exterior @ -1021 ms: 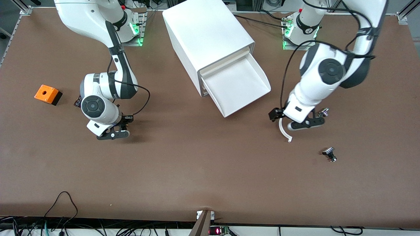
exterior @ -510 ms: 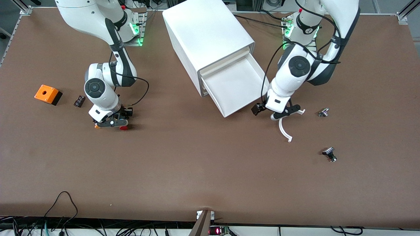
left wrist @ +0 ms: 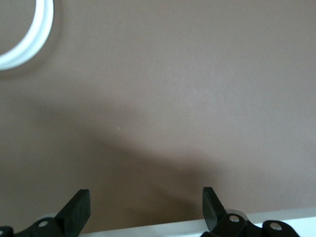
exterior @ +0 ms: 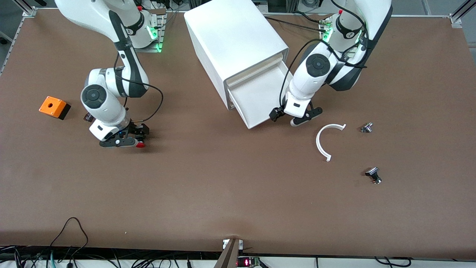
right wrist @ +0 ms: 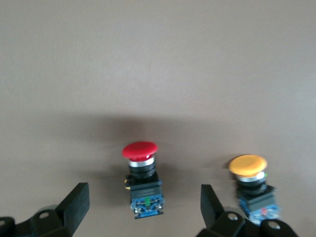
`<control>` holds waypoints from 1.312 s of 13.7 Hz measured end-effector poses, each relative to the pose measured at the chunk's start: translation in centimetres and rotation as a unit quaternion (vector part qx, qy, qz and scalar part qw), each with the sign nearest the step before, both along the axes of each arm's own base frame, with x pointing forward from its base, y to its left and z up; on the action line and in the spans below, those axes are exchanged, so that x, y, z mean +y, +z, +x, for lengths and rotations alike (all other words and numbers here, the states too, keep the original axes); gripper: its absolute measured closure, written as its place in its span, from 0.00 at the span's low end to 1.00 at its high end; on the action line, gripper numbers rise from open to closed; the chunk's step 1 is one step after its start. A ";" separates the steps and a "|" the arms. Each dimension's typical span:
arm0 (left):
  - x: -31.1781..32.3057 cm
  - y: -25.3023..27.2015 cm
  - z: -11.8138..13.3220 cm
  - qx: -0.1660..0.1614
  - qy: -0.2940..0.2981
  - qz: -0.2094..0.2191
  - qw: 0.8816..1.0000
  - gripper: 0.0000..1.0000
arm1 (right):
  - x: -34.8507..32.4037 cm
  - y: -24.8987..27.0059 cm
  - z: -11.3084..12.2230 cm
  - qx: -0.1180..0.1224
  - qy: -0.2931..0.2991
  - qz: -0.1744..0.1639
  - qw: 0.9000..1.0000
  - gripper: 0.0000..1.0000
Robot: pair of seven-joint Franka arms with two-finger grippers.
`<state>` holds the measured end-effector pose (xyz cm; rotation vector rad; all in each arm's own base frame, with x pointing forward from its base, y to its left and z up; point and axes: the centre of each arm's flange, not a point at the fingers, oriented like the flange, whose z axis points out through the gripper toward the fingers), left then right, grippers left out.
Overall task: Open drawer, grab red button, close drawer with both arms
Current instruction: 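Place the red button beside the yellow button while the left gripper reaches the drawer, then push the drawer shut with the left gripper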
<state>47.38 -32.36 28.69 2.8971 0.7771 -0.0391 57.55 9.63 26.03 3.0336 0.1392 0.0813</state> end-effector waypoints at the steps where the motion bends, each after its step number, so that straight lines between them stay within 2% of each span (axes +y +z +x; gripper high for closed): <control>1: -0.7 -0.1 -0.7 0.004 0.006 -0.001 1.000 0.00 | -0.5 0.9 0.5 -0.004 -0.005 0.001 1.000 0.00; 9: -7.3 -0.3 -7.7 0.042 0.048 -0.008 0.998 0.00 | -4.6 2.1 1.7 -0.014 -0.039 0.002 0.999 0.00; 13: -9.4 -0.5 -10.7 0.055 0.042 -0.007 0.998 0.00 | -4.6 2.1 1.7 -0.014 -0.039 0.002 0.999 0.00; 16: -8.9 -0.8 -10.7 0.059 0.045 -0.003 0.997 0.00 | -5.0 2.1 1.7 -0.013 -0.043 0.002 0.999 0.00; 18: -7.5 -0.9 -9.1 0.055 0.064 -0.001 0.996 0.00 | -5.5 2.1 1.7 -0.013 -0.047 0.002 0.999 0.00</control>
